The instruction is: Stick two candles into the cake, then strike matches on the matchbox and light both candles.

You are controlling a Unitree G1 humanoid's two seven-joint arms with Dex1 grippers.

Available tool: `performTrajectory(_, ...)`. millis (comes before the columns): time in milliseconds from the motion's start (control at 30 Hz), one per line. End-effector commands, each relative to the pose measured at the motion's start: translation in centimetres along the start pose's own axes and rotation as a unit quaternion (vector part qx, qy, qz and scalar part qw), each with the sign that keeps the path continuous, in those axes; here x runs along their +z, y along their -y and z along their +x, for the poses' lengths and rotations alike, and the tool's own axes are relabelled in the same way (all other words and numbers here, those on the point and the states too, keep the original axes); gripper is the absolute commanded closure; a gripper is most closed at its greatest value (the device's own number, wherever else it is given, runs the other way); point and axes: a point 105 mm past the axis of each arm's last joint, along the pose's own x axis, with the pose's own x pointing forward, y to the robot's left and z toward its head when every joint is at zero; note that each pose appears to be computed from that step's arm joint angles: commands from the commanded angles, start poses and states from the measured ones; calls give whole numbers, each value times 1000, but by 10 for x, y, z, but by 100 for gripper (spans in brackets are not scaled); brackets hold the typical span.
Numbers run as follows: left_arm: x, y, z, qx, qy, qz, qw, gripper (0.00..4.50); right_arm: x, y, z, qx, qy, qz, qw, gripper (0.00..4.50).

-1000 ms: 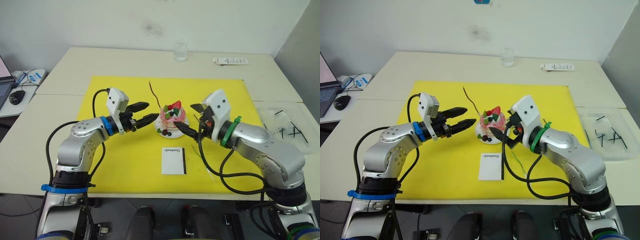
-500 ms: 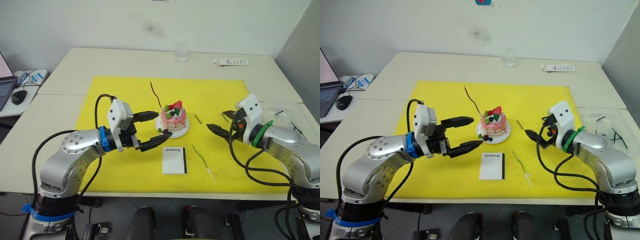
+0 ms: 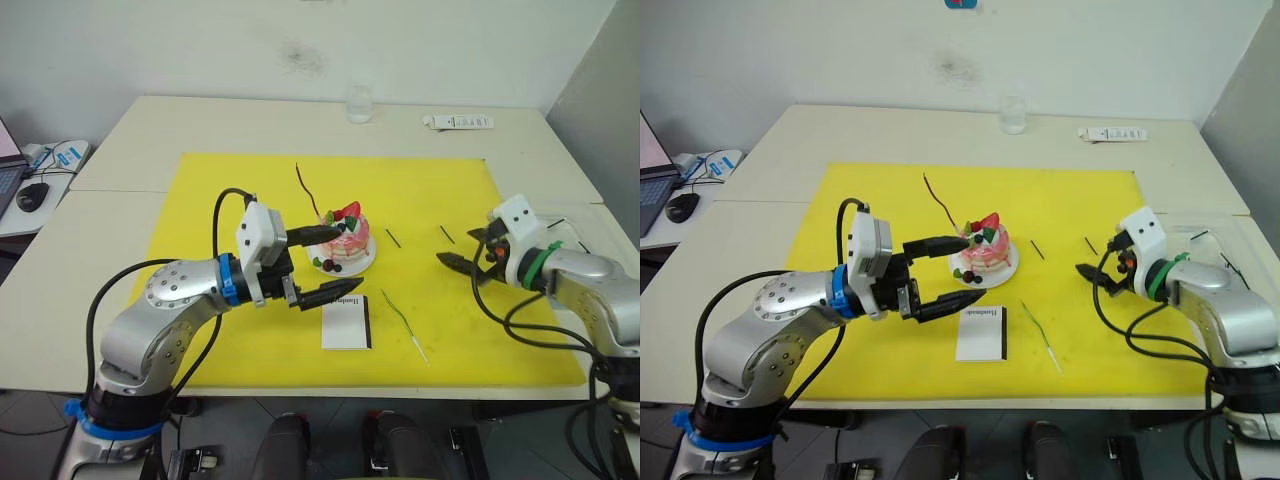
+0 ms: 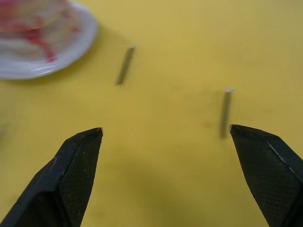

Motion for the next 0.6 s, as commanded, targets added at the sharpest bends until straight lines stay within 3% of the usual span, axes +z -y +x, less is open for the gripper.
performTrajectory(33,5,23,-8,-47,-3,34,998,2,-1,-53,-16,122,-6,-10,992,0)
performTrajectory(267,-3,43,-13,-83,-8,42,996,2,-35,-83,-19,107,-19,-11,994,0)
performTrajectory(600,-2,45,-12,-83,-9,40,996,2,-57,-99,-3,45,-26,-2,999,0)
